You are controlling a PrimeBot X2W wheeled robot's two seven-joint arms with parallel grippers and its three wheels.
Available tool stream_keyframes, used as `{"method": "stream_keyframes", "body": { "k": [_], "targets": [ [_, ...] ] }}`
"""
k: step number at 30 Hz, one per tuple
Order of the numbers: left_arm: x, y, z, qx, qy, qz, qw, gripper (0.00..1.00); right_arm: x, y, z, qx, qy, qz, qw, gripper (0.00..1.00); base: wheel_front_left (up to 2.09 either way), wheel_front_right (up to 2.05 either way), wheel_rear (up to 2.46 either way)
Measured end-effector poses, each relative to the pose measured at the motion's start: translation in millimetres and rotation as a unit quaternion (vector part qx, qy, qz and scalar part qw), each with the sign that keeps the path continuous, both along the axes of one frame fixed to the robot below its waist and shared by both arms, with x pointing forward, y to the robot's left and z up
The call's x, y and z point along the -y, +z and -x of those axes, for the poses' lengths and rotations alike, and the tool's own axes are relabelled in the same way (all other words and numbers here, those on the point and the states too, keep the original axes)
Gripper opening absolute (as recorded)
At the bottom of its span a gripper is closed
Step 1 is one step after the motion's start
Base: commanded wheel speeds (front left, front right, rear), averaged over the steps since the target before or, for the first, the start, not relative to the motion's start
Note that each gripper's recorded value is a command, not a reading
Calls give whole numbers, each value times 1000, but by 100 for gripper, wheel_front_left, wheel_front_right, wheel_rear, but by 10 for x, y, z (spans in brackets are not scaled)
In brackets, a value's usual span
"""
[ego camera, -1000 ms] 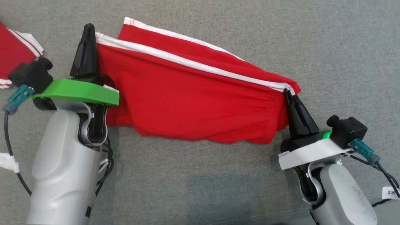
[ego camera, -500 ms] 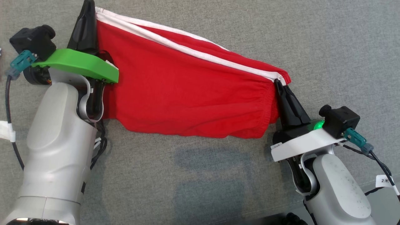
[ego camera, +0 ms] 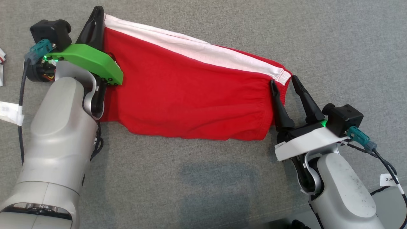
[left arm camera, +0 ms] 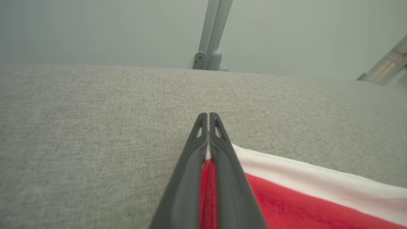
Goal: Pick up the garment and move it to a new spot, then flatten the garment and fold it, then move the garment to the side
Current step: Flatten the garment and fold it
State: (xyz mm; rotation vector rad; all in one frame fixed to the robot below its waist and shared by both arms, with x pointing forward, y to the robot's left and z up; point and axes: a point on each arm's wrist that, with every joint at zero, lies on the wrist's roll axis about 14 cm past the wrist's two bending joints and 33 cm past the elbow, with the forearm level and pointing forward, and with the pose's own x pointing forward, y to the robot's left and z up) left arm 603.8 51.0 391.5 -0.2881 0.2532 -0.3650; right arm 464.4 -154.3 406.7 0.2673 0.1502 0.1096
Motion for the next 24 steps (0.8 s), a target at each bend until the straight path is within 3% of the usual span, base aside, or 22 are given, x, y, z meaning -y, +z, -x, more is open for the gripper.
{"method": "stream_keyframes", "body": {
  "k": [2, 3, 10, 18, 24],
  "targets": [
    [28, 20, 25, -2, -4, -3, 1000, 46, 15, 40, 3, 5, -2, 2, 1000, 100, 0, 0, 0],
    [54, 34, 45, -2, -8, -6, 1000, 99, 22, 53, 13, 6, -3, 4, 1000, 100, 0, 0, 0],
    [212, 176, 235, 6, -48, -28, 998, 100, 126, 143, 142, 14, -14, 31, 999, 100, 0, 0, 0],
    [-48, 282, 361, 10, -36, -56, 998, 100, 199, 267, 291, 26, -25, 44, 998, 100, 0, 0, 0],
    [-214, 187, 640, -33, -32, -68, 997, 100, 283, 402, 419, 40, -39, 49, 997, 100, 0, 0, 0]
  ]
}}
